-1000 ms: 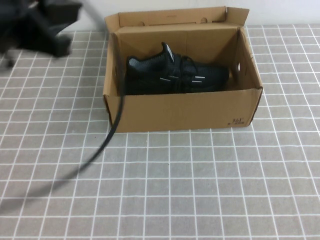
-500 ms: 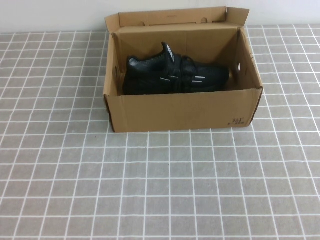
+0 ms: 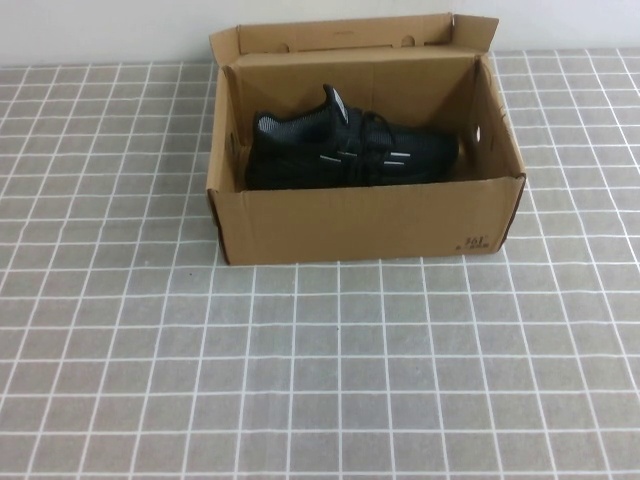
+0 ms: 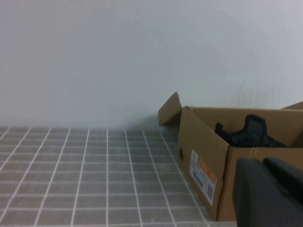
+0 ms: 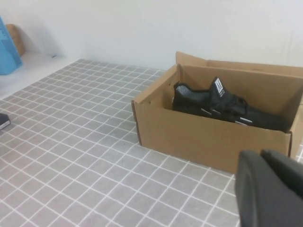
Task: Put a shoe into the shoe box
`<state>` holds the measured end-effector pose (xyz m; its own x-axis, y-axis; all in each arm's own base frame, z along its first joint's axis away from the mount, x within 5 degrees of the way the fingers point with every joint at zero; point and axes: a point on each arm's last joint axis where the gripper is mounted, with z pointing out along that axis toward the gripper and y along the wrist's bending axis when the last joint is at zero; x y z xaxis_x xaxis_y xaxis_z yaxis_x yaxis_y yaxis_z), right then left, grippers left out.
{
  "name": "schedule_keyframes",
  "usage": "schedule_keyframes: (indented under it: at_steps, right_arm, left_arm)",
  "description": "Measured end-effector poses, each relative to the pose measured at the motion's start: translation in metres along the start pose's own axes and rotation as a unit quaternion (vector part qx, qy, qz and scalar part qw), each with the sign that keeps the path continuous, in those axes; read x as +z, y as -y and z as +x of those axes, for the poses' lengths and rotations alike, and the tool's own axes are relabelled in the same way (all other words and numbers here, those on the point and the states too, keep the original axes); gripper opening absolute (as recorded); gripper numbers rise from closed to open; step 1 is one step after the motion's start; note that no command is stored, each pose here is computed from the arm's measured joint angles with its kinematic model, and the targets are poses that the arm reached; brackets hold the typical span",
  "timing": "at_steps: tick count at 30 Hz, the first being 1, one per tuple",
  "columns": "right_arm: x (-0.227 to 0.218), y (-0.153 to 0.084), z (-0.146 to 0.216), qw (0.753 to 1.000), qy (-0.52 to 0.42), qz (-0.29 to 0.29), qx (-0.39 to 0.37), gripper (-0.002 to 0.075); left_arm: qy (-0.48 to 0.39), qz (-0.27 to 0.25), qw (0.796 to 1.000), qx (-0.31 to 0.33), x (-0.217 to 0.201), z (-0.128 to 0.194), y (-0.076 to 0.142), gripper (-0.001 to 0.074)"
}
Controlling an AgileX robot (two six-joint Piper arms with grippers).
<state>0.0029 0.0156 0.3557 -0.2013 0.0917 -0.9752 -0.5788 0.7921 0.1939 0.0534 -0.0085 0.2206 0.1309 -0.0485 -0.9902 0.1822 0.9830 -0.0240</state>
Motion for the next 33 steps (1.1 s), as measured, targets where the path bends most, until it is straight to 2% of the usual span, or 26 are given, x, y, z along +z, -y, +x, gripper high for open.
schedule_keyframes:
  at_steps: [5,11,26,33]
  right_arm:
    - [0.002,0.0,0.001,1.0,0.003,-0.001,0.001,-0.0016]
    - [0.002,0.001,0.002,1.0,0.004,-0.001,0.001,-0.0016]
    - [0.004,0.001,0.005,1.0,-0.006,0.0,0.002,-0.0016]
    - [0.01,0.012,0.01,0.997,0.003,0.049,-0.052,-0.0016]
  left_arm:
    - [-0.021,0.001,1.0,-0.01,0.0,0.014,0.0,-0.0001]
    - [-0.033,0.016,0.999,-0.014,0.0,0.016,0.003,-0.0001]
    - [-0.033,0.016,0.999,-0.015,0.0,0.016,0.003,-0.0001]
    - [-0.034,0.015,0.998,-0.041,0.0,0.016,0.003,-0.0001]
